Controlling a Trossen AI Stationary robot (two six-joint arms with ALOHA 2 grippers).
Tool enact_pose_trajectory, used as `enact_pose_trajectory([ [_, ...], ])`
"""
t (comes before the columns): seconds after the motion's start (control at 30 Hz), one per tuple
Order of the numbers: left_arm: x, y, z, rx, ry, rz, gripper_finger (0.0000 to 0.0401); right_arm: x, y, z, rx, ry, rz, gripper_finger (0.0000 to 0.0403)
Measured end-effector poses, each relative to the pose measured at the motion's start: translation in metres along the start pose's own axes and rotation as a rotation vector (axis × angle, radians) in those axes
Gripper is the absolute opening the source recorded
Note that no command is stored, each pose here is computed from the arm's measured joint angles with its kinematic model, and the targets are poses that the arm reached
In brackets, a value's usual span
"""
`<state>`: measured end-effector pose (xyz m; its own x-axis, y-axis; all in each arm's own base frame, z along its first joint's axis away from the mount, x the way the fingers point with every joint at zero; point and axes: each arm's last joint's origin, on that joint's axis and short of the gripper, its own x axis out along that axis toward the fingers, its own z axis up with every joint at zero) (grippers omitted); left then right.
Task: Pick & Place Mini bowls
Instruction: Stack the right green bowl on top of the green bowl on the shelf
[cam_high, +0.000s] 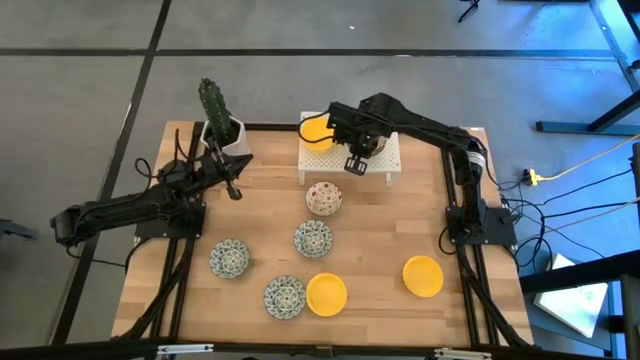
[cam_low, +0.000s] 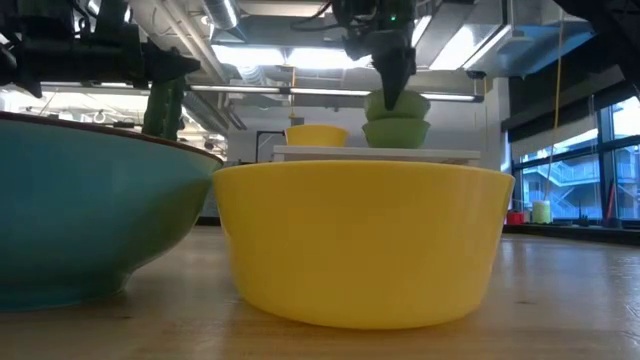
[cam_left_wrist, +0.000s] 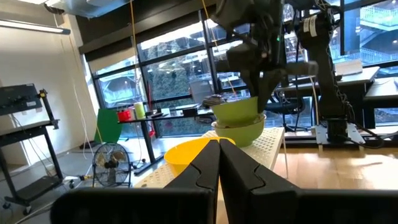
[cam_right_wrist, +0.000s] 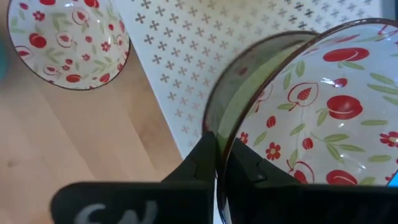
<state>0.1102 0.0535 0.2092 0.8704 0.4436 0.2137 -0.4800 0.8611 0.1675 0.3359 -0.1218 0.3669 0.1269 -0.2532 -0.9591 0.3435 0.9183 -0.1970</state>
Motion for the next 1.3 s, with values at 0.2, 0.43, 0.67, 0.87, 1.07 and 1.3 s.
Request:
enact_pose_trajectory([
  [0.2,0.0,0.0,0.0,0.0,0.001,0.0,0.0002,-0.009,-0.004,-0.019,-0.024,0.004,0.015,0.0013],
  [0.43,0.0,0.0,0.001,0.0,-0.014,0.003,0.0007,-0.003,-0.006,-0.023,-0.052,0.014,-0.02,0.0014],
  [0.67,0.0,0.001,0.005,-0.028,-0.053,0.009,0.0002,0.001,-0.006,-0.019,-0.092,0.008,-0.029,0.0014],
  [0.87,0.0,0.001,0.005,-0.019,-0.052,0.009,0.0005,0.008,-0.005,-0.016,-0.146,0.036,-0.033,0.0015],
  [1.07,0.0,0.001,0.005,-0.019,-0.053,0.009,0.0007,0.015,-0.004,-0.012,-0.206,0.051,-0.03,0.0015],
  [1.3,0.0,0.001,0.005,-0.019,-0.054,0.0,0.0002,0.015,-0.004,-0.012,-0.222,0.051,-0.029,0.0019],
])
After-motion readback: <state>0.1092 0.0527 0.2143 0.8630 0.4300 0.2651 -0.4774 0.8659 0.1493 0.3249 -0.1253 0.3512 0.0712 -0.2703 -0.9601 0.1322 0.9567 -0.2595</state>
